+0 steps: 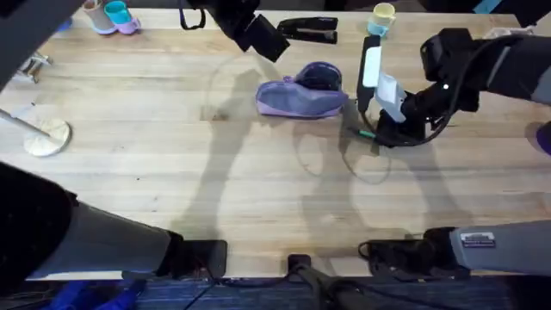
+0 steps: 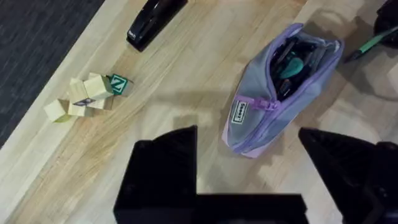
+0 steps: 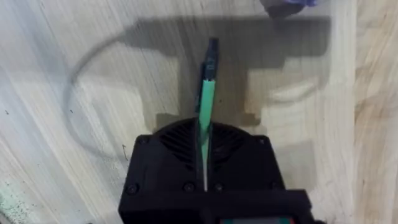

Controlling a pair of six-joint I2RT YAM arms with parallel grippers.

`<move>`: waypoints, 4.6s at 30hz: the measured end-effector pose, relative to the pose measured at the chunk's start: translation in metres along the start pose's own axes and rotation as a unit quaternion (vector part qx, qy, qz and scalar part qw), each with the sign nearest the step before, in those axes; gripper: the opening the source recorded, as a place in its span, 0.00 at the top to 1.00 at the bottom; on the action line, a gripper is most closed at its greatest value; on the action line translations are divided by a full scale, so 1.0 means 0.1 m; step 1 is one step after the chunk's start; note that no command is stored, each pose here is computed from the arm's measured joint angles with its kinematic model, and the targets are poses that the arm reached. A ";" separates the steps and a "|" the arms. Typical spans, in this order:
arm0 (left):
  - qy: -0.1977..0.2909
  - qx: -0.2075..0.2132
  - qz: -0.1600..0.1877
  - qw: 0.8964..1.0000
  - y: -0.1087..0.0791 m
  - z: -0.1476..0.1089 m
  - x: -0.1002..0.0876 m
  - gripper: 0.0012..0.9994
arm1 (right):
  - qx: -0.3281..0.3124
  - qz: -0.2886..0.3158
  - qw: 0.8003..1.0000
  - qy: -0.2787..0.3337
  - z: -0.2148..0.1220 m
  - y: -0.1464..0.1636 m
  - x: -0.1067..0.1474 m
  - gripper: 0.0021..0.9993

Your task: Unzip the bag, pick up the pens from the table one at a time and place them inside, then zip the bag closed.

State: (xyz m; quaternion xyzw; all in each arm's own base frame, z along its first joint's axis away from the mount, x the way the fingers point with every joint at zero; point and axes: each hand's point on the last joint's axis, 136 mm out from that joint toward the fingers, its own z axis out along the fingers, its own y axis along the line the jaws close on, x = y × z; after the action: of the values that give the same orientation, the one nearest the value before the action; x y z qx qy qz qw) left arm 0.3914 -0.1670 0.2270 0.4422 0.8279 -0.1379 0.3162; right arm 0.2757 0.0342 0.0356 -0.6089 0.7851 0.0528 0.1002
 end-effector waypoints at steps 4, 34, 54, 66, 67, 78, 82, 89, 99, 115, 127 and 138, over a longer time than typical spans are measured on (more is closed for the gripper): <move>0.003 0.002 -0.002 1.000 -0.01 0.00 0.02 0.01 | 0.005 -0.001 1.000 -0.001 0.00 -0.01 0.00 0.97; 0.050 0.041 0.019 0.998 -0.13 -0.06 0.32 0.01 | 0.130 -0.028 0.987 -0.089 -1.18 -0.38 -0.69 0.97; 0.000 0.077 0.043 0.996 0.13 -0.40 0.62 0.01 | 0.138 -0.143 0.978 -0.062 -0.57 -0.77 -1.25 0.97; 0.001 0.090 0.037 0.995 0.08 -0.41 0.63 0.01 | 0.145 -0.223 0.962 -0.065 -0.10 -0.75 -1.80 0.97; 0.001 0.090 0.037 0.995 0.08 -0.41 0.63 0.01 | 0.149 -0.231 0.959 -0.071 -0.08 -0.74 -1.88 0.97; 0.004 0.097 0.032 0.995 0.04 -0.41 0.65 0.01 | 0.159 -0.258 0.949 -0.086 -0.04 -0.68 -2.11 0.97; 0.004 0.097 0.032 0.995 0.04 -0.41 0.65 0.01 | 0.159 -0.257 0.949 -0.088 -0.04 -0.67 -2.12 0.79; 0.004 0.097 0.032 0.995 0.04 -0.41 0.65 0.01 | 0.158 -0.254 0.950 -0.087 -0.05 -0.67 -2.11 0.01; 0.003 0.095 0.033 0.995 0.05 -0.41 0.65 0.01 | 0.156 -0.253 0.951 -0.087 -0.05 -0.67 -2.11 0.01; 0.023 0.071 0.042 0.996 0.15 -0.40 0.71 0.01 | 0.206 -0.079 0.958 -0.184 -0.94 -0.64 -2.27 0.00; 0.014 0.061 0.057 0.996 0.23 -0.34 0.67 0.01 | 0.141 0.125 0.964 -0.190 -1.10 -0.38 -1.99 0.00; -0.050 0.134 0.081 0.986 0.27 -0.07 0.74 0.01 | 0.094 0.273 0.938 -0.191 -1.24 -0.14 -1.85 0.00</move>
State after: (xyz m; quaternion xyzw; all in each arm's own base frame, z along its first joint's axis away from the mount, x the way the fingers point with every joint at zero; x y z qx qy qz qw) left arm 0.3804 -0.0997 0.1860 0.5389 0.7463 -0.2437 0.3053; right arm 0.3215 0.1798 0.1978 -0.3378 0.8884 0.1197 0.2868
